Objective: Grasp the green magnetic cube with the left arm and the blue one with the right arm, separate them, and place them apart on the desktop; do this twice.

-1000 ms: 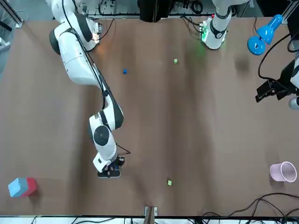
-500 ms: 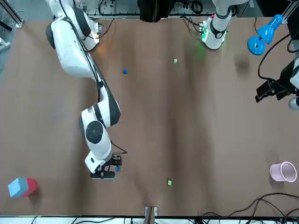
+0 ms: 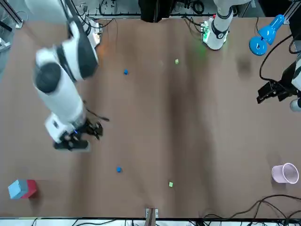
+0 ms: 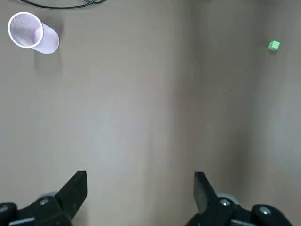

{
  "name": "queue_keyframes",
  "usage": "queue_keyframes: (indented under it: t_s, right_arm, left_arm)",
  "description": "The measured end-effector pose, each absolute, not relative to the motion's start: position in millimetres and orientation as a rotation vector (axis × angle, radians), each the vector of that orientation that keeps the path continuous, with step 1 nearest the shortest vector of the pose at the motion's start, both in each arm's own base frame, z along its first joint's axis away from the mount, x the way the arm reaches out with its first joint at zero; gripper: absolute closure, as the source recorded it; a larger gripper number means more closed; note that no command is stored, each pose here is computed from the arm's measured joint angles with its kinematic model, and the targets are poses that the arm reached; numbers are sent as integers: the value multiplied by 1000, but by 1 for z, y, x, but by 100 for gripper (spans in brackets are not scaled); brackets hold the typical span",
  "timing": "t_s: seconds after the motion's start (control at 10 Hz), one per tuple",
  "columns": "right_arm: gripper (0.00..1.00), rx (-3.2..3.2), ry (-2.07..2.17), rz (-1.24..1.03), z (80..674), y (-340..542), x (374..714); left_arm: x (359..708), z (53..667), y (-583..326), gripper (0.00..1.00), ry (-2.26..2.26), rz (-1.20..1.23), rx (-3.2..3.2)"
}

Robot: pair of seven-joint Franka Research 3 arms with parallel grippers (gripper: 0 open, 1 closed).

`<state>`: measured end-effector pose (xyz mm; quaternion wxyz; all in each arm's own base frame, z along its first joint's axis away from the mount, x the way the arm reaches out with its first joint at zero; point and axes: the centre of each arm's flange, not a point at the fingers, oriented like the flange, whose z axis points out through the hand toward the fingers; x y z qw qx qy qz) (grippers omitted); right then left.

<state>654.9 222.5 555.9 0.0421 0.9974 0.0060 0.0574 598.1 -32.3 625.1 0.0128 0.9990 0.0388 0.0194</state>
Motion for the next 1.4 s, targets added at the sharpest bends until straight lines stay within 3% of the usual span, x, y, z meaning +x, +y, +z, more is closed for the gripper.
queue_keyframes:
  t_s: [0.3, 0.5, 0.8, 1.4]
  right_arm:
    - [4, 3072, 66, 108, 597, 147, 590]
    - [4, 3099, 81, -27, 604, 80, 568]
    - [4, 3120, 64, -93, 617, 26, 563]
    - [0, 3123, 75, 33, 639, 30, 573]
  left_arm:
    - [598, 625, -31, 0, 124, 60, 3113]
    - [598, 625, -30, 0, 127, 60, 3113]
    - [598, 625, -30, 0, 127, 60, 3113]
    - [598, 625, -29, 0, 131, 60, 3113]
